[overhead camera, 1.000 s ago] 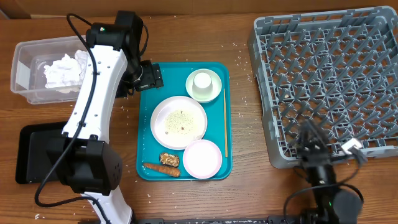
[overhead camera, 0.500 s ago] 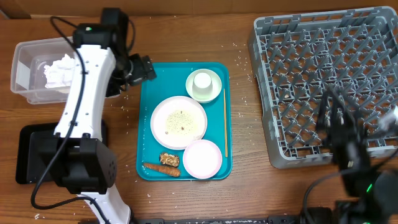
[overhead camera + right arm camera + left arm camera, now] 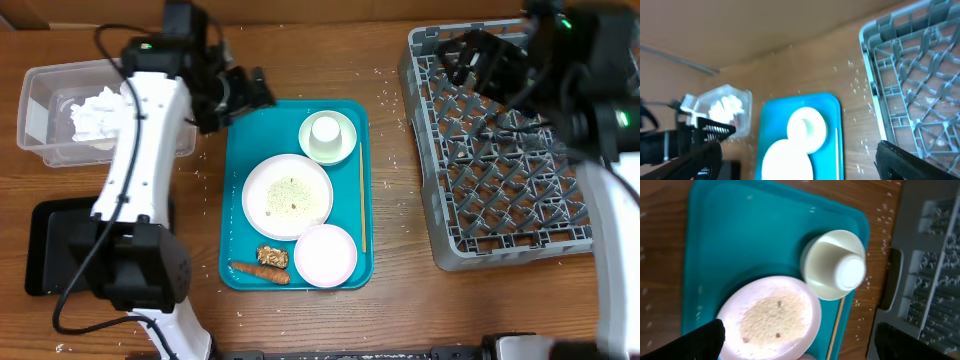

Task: Sort waste into correct bins and load items into the dishwasher
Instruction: 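Reach right gripper to the white cup and grasp it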

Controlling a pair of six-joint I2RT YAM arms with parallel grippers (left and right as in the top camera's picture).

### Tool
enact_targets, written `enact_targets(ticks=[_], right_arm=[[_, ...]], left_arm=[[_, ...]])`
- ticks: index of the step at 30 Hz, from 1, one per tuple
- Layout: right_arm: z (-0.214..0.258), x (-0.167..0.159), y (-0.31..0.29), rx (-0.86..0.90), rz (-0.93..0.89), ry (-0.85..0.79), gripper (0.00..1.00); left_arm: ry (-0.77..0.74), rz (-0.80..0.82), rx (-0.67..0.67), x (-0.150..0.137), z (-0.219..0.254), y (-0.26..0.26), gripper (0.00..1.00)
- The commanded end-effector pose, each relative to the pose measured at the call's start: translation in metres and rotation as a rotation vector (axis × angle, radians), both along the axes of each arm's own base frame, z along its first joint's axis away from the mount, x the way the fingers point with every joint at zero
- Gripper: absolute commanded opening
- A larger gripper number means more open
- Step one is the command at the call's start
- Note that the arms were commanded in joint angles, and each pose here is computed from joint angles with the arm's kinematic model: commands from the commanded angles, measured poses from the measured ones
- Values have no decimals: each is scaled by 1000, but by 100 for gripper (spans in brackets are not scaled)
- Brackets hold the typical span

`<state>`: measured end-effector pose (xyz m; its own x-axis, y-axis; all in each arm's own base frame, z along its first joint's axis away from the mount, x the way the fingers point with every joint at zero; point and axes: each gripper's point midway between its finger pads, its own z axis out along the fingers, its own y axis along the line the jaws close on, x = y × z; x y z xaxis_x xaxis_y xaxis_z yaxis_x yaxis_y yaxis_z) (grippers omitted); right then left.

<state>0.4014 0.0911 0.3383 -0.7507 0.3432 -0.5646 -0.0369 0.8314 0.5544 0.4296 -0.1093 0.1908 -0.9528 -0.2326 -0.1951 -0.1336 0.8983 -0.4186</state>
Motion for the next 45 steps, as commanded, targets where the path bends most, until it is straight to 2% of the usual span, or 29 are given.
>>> enact_targets(ticks=[1, 5, 8, 14, 18, 22, 25, 29, 35, 39, 45], right_arm=[[1, 4, 4, -27, 45, 1, 100], [-10, 3, 0, -31, 33, 47, 100], [-12, 1, -2, -31, 27, 64, 100], [-30, -15, -10, -67, 2, 166, 100], [-40, -23, -20, -113, -33, 220, 100], [-40, -28, -12, -74, -4, 237, 100], [-38, -27, -5, -39, 23, 226, 100], [-31, -11, 8, 31, 26, 182, 100], [-52, 13, 72, 16, 170, 147, 100], [-94, 27, 118, -108, 176, 165, 100], [-155, 35, 142, -356, 80, 195, 100]], left_arm=[[-72, -125, 94, 2, -3, -42, 97], [-130, -190, 276, 5, -22, -75, 98], [-130, -233, 355, 5, -47, -96, 98], [-85, -212, 412, 10, -86, -106, 99], [-133, -181, 406, 25, -84, -104, 97], [-170, -142, 407, 37, -73, -95, 97], [-143, -2, 413, 43, -56, -66, 97], [-82, 240, 355, 54, -23, -7, 99], [-75, 421, 267, 64, 24, 80, 100], [-55, 501, 235, 59, 35, 121, 100], [54, 567, 257, 33, 26, 159, 100]])
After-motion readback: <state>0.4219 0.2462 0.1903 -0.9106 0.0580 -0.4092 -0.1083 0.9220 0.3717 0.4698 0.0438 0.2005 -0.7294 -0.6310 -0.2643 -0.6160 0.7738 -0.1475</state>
